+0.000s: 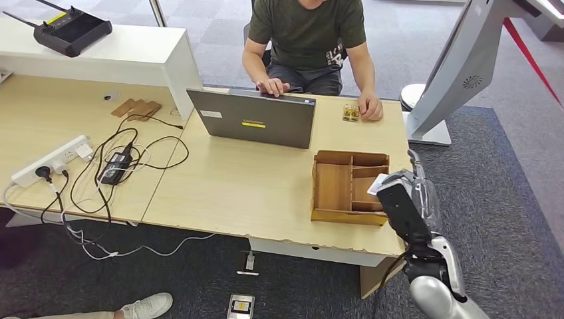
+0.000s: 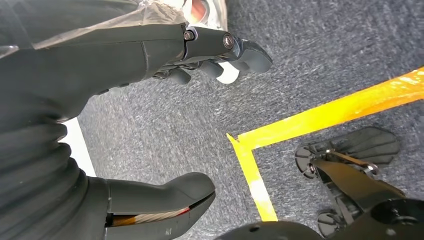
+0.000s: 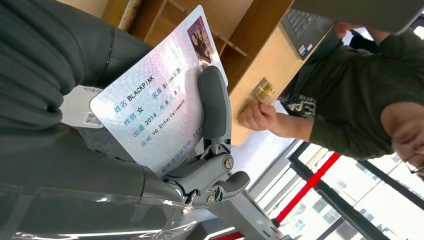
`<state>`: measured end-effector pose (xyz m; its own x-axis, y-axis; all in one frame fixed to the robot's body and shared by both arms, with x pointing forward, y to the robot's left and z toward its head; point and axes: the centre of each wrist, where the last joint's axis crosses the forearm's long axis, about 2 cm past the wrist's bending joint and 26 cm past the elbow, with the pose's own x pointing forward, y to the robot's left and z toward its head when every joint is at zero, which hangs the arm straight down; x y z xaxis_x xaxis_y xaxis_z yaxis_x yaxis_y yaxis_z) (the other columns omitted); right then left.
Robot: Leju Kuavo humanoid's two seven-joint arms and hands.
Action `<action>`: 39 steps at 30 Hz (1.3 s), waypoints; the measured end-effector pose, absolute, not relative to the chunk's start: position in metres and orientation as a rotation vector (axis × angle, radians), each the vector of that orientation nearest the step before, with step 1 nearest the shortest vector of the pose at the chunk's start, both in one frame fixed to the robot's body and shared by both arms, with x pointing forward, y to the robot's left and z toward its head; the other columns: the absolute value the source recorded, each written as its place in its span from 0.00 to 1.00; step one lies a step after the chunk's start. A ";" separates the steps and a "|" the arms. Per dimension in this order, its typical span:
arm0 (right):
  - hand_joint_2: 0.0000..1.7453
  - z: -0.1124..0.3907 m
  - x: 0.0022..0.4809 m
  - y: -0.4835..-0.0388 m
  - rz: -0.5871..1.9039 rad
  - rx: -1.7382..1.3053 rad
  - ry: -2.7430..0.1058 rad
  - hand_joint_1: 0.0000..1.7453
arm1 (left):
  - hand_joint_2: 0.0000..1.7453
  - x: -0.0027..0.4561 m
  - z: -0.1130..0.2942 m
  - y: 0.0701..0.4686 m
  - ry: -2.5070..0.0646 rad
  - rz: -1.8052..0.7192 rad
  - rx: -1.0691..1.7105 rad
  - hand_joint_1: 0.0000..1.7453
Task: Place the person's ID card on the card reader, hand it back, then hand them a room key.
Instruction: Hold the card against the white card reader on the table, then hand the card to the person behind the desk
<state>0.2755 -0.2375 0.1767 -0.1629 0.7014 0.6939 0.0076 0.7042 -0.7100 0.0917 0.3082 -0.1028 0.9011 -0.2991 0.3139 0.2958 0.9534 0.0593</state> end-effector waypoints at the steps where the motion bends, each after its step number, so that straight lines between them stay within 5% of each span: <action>1: 1.00 0.180 0.278 -0.234 0.694 -0.587 -1.636 1.00 | 1.00 0.094 -0.102 0.307 -0.327 -0.314 0.009 0.00; 12: 1.00 0.220 0.325 -0.193 0.843 -0.599 -1.557 1.00 | 1.00 0.122 -0.096 0.295 -0.316 -0.432 -0.001 0.00; 38: 1.00 0.206 0.347 -0.192 0.964 -0.937 -1.550 1.00 | 1.00 0.135 -0.092 0.294 -0.318 -0.486 -0.029 0.00; 39: 1.00 0.206 0.347 -0.192 0.972 -0.954 -1.545 0.75 | 1.00 0.136 -0.092 0.294 -0.318 -0.487 -0.029 0.00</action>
